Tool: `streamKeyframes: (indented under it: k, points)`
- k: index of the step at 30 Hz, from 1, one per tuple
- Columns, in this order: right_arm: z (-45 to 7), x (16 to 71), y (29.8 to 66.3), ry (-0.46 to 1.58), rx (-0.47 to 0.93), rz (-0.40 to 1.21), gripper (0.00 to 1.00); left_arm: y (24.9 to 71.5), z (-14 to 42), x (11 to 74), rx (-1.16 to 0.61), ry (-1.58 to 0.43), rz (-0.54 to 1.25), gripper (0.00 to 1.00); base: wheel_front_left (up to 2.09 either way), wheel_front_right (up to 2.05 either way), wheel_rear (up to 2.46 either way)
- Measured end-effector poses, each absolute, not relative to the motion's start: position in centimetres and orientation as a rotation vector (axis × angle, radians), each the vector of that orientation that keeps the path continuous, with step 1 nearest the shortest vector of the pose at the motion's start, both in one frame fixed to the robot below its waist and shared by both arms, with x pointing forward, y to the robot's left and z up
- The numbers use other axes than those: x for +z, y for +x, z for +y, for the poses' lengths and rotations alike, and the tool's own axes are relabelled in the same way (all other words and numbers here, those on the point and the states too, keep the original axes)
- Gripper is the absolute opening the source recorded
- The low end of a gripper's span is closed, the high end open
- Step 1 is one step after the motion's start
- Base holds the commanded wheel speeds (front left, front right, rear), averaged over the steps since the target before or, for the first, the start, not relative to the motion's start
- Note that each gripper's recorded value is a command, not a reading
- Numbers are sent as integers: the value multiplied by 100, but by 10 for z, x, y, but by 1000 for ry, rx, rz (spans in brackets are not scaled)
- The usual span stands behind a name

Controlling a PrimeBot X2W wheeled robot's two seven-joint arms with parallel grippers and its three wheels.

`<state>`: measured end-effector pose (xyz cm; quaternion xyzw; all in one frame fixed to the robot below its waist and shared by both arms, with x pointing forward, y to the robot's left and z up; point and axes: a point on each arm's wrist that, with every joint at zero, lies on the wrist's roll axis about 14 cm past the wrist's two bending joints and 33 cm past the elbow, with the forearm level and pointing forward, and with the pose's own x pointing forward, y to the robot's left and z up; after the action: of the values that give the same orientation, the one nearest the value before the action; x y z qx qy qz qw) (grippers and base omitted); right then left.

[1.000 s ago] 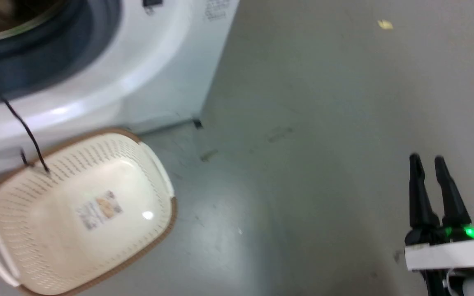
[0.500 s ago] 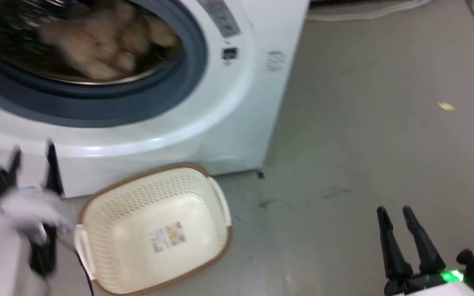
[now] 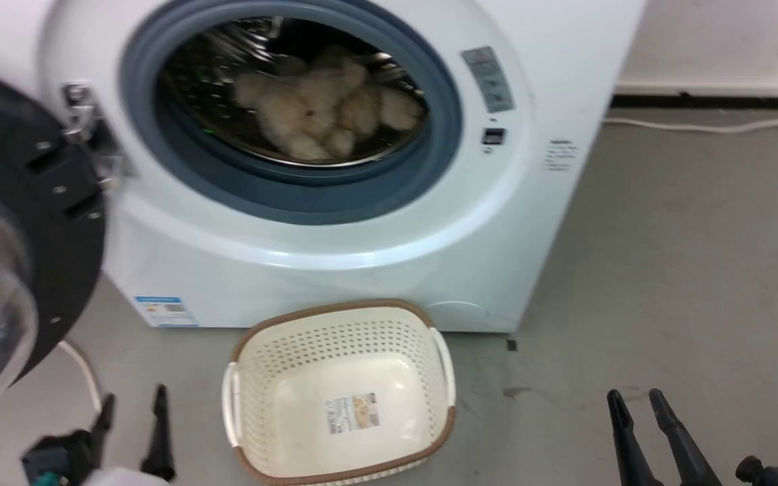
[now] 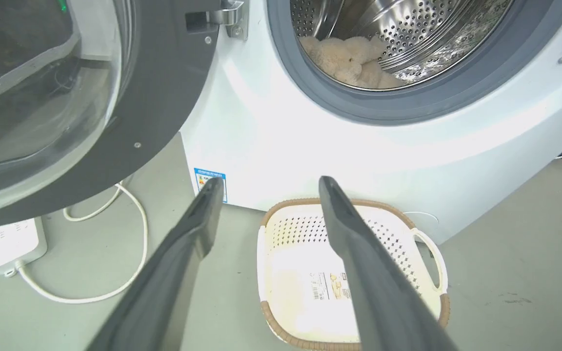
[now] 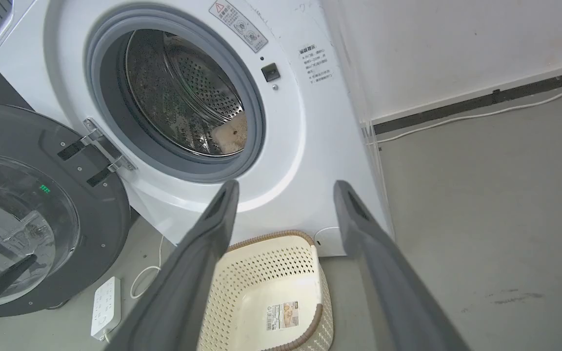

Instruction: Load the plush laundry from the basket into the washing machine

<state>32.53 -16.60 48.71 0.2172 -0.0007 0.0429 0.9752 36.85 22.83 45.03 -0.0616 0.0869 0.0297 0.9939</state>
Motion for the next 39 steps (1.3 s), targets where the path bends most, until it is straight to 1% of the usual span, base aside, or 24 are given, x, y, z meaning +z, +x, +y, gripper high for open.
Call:
streamKeyframes:
  k: [4,5,11,17,21,27,34,35,39]
  points:
    - [-156,489,327,443,121,0,100,354,228,448,70,-130,183,100,0,0,0]
    - [-146,486,326,442,153,16,100,342,230,446,84,-136,186,100,0,0,0]
    - [-135,488,327,445,188,17,100,325,230,448,98,-122,162,100,0,0,0]
    - [-142,503,329,413,170,-45,100,315,220,454,77,-106,118,100,0,0,0]
    - [-141,508,326,393,170,-63,100,317,209,464,44,-112,78,100,0,0,0]
    - [-145,509,321,390,150,-69,100,327,207,501,29,-96,-47,100,0,0,0]
    - [-143,509,317,390,148,-71,100,326,213,505,50,-108,-69,100,0,0,0]
    - [-143,509,317,391,147,-71,0,325,213,504,53,-110,-65,0,0,0,0]
    - [-143,509,317,390,147,-71,0,325,214,504,55,-109,-65,0,0,0,0]
